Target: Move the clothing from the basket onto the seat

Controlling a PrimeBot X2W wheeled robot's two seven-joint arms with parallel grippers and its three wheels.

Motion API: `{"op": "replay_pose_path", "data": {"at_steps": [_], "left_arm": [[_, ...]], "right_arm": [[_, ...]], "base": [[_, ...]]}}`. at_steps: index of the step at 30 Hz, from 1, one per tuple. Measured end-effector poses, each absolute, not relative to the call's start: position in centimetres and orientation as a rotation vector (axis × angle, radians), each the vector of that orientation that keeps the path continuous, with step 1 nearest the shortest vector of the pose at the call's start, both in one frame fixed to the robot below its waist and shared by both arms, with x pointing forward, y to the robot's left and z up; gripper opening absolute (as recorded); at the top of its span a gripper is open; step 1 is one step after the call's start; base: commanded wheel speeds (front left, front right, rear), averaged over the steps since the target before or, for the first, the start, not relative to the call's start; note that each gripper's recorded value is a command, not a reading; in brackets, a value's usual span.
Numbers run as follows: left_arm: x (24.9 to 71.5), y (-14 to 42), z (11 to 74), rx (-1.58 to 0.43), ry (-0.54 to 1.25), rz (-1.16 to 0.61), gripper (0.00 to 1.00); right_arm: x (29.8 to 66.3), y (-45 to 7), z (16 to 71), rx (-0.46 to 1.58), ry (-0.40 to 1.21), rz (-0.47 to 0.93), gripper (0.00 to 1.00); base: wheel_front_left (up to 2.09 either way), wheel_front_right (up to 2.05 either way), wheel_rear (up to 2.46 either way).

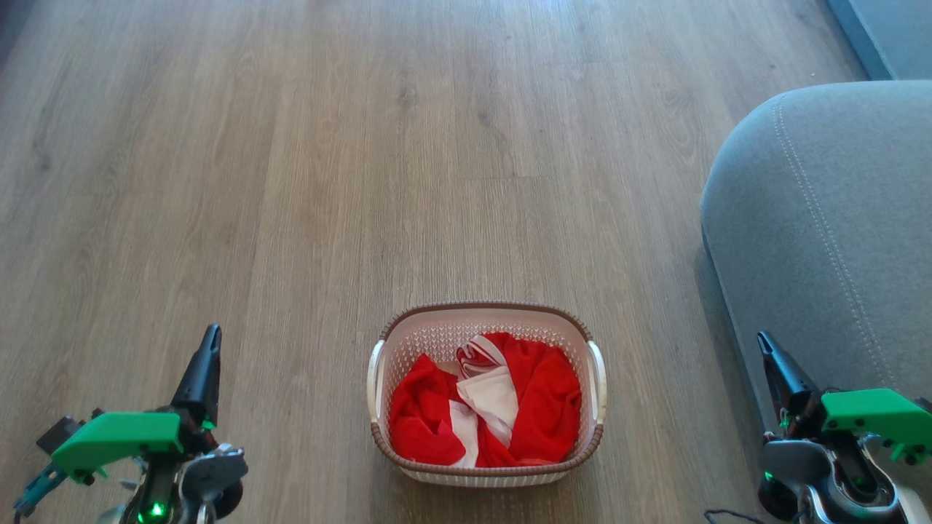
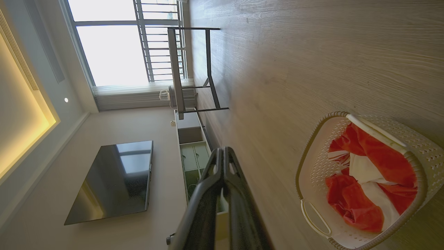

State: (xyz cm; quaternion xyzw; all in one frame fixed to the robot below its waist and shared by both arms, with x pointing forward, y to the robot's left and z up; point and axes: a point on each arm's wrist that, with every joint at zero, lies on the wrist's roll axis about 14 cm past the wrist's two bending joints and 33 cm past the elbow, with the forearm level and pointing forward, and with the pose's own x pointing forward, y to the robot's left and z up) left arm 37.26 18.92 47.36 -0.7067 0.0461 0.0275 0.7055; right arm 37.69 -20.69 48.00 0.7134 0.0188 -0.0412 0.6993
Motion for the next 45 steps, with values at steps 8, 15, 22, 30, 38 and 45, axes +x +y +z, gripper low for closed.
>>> {"op": "replay_pose_path", "data": {"at_steps": [8, 15, 22, 30, 38, 45], "left_arm": [[37.3, 18.9, 47.4, -1.571, 0.103, 0.061, 0.0], [37.3, 18.9, 47.4, -1.571, 0.103, 0.061, 0.0], [36.7, 18.9, 46.0, -1.572, 0.136, 0.094, 1.0], [34.7, 19.0, 42.7, -1.574, 0.208, 0.189, 1.0], [35.5, 18.9, 43.3, -1.549, 0.19, 0.177, 1.0], [36.2, 18.7, 43.7, -1.496, 0.183, 0.163, 1.0]], "right_arm": [[37.7, -20.7, 48.0, 1.59, 0.042, -0.092, 0.0], [37.7, -20.7, 48.0, 1.59, 0.042, -0.092, 0.0], [37.3, -20.5, 46.8, 1.595, 0.071, -0.12, 1.0], [35.9, -20.1, 44.0, 1.601, 0.143, -0.186, 1.0], [36.5, -19.6, 44.4, 1.571, 0.143, -0.169, 1.0], [37.5, -19.0, 45.3, 1.524, 0.137, -0.138, 1.0]], "base": [[0.0, 0.0, 0.0], [0.0, 0.0, 0.0], [0.0, 0.0, 0.0], [0.0, 0.0, 0.0], [0.0, 0.0, 0.0], [0.0, 0.0, 0.0]]}}
